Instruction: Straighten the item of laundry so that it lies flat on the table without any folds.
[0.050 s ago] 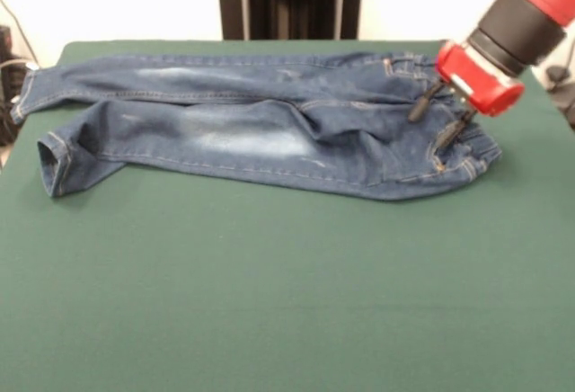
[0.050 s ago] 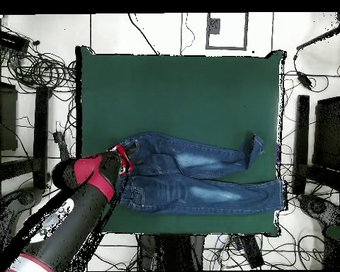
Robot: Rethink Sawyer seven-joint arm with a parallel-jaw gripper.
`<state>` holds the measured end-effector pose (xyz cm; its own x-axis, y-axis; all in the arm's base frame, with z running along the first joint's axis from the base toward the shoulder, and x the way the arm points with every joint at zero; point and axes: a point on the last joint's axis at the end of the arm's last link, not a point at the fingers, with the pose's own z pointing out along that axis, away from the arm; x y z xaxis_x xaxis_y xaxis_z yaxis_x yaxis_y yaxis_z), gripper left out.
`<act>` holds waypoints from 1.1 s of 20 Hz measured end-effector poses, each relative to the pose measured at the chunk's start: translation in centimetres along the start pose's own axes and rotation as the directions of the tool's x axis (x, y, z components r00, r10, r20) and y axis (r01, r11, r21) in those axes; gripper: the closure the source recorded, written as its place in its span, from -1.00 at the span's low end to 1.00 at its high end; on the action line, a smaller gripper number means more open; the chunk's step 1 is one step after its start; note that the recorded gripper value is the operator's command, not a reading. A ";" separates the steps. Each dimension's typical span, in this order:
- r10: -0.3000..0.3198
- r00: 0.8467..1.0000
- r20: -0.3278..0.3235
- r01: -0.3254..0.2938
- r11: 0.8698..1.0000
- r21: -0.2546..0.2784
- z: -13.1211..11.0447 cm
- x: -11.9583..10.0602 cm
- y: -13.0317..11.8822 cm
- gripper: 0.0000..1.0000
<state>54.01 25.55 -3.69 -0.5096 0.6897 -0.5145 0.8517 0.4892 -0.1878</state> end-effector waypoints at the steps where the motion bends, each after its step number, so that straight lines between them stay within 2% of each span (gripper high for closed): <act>1: 0.012 1.000 -0.004 -0.012 1.000 0.007 -0.1 0.7 0.0 -1.00; 3: 0.023 1.000 -0.012 -0.022 0.999 0.029 -0.2 1.7 -0.1 -1.00; 6: 0.021 1.000 -0.020 -0.020 0.998 0.065 0.2 2.0 -0.6 -1.00; 13: 0.037 0.999 -0.027 -0.035 0.996 0.080 1.1 2.1 -0.7 -1.00; 22: 0.109 0.992 -0.061 -0.104 0.991 0.089 1.6 1.7 0.0 -1.00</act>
<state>53.37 25.85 -5.88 -0.4200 0.7703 -0.4799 0.9074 0.3658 -0.2071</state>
